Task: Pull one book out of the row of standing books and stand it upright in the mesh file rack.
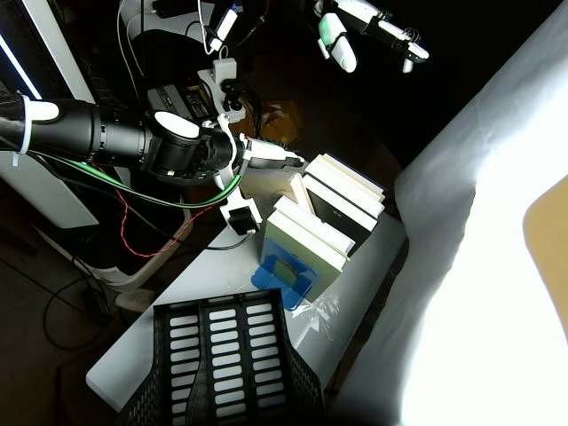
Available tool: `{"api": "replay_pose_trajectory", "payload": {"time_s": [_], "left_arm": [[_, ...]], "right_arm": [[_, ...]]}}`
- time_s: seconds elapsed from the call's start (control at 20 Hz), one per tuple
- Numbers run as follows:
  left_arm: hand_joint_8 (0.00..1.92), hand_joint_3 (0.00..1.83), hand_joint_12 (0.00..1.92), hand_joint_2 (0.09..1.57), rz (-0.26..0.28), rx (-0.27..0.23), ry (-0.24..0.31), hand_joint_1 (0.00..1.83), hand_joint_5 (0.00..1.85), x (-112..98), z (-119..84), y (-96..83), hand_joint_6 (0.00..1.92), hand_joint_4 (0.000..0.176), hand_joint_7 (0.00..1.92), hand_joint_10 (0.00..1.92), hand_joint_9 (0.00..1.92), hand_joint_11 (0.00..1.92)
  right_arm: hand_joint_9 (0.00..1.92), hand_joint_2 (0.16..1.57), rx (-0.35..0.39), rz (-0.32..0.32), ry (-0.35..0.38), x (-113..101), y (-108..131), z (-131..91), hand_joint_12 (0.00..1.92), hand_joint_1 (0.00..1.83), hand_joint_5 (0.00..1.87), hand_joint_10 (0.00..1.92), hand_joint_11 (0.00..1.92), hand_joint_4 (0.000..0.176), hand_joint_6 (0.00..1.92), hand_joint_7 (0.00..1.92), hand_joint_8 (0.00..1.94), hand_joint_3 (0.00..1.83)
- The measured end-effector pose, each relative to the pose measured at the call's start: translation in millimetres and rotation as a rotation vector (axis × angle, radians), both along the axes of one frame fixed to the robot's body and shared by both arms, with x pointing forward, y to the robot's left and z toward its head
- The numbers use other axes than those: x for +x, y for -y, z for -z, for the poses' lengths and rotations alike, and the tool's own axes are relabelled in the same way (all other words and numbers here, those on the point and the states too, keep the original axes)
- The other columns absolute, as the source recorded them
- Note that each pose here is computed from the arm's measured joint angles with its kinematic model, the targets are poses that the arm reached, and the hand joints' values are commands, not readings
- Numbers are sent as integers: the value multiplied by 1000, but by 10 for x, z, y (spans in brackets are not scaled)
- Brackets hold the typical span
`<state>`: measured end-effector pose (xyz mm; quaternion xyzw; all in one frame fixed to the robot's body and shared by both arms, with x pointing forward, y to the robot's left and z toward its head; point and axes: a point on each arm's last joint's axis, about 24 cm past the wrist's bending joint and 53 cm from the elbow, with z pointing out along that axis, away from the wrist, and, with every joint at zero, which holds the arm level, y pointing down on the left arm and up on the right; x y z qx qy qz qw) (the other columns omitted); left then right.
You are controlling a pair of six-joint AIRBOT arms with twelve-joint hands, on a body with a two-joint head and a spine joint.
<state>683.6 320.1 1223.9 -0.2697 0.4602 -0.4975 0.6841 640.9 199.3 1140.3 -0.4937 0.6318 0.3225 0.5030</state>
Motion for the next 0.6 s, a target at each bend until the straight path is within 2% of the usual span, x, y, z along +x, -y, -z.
{"api": "replay_pose_trajectory", "payload": {"time_s": [0.05,0.1,0.15,0.2,0.25,0.3,0.35,0.4,0.45,0.5,0.55,0.6], "left_arm": [[0,0,25,1345,-1,0,6,259,0,-6,-14,-4,0,0,0,0,0,55],[0,0,23,1333,2,1,9,257,0,-9,-20,4,0,0,0,0,0,35],[0,0,21,1325,5,-1,6,252,0,-15,-14,16,0,0,0,0,0,17],[0,0,0,1319,6,-1,3,260,0,-16,-4,21,0,0,0,0,0,0],[0,0,0,1319,7,1,3,260,0,-19,-3,21,0,0,0,0,0,0],[0,0,0,1314,4,-1,2,269,0,-18,1,12,0,0,0,0,0,0],[0,0,0,1314,2,1,1,269,0,-20,5,5,0,0,0,0,0,0],[0,0,0,1315,2,2,0,260,0,-22,10,6,0,0,0,0,0,0],[0,0,0,1320,3,2,0,250,0,-22,11,7,0,0,0,0,0,0],[0,0,2,1327,2,3,1,265,0,-23,5,4,0,0,0,0,0,5],[0,0,2,1327,2,4,0,265,0,-26,4,2,0,0,0,0,0,5],[0,0,18,1328,2,3,1,265,0,-33,-1,-2,0,0,0,0,0,36]], "right_arm": [[667,1223,-1,1,-18,-10,-22,22,1879,1135,722,1241,433,0,1290,864,1136,2],[843,1214,-5,1,-21,-3,-21,33,1913,1202,782,1604,746,0,1127,866,1427,0],[866,1186,-9,-8,-21,-17,-23,42,1919,1221,870,1583,804,0,1031,910,1366,0],[734,1220,-15,-18,-15,-33,-34,48,1921,1177,778,1483,615,0,1263,864,1339,0],[734,1220,-15,-18,-18,-33,-32,53,1921,1177,778,1483,615,0,1263,864,1339,0],[665,1201,-14,-17,-22,-29,-28,53,1915,1339,786,1454,555,0,1302,923,1222,0],[665,1201,-13,-15,-26,-26,-26,53,1915,1339,786,1454,555,0,1302,923,1222,0],[739,1178,-9,-12,-34,-26,-27,50,1856,1356,800,1347,613,0,1268,984,1155,0],[679,1199,-7,-10,-38,-20,-25,52,1908,1344,773,1419,503,0,1335,924,1229,0],[660,1201,-6,-7,-42,-13,-20,49,1832,1186,799,1221,376,0,1394,868,1131,0],[660,1201,-5,-6,-43,-11,-19,51,1832,1186,799,1221,376,0,1394,868,1131,0],[689,1183,-4,-5,-47,-7,-15,50,1811,1196,837,1163,380,0,1359,911,1040,0]]}}
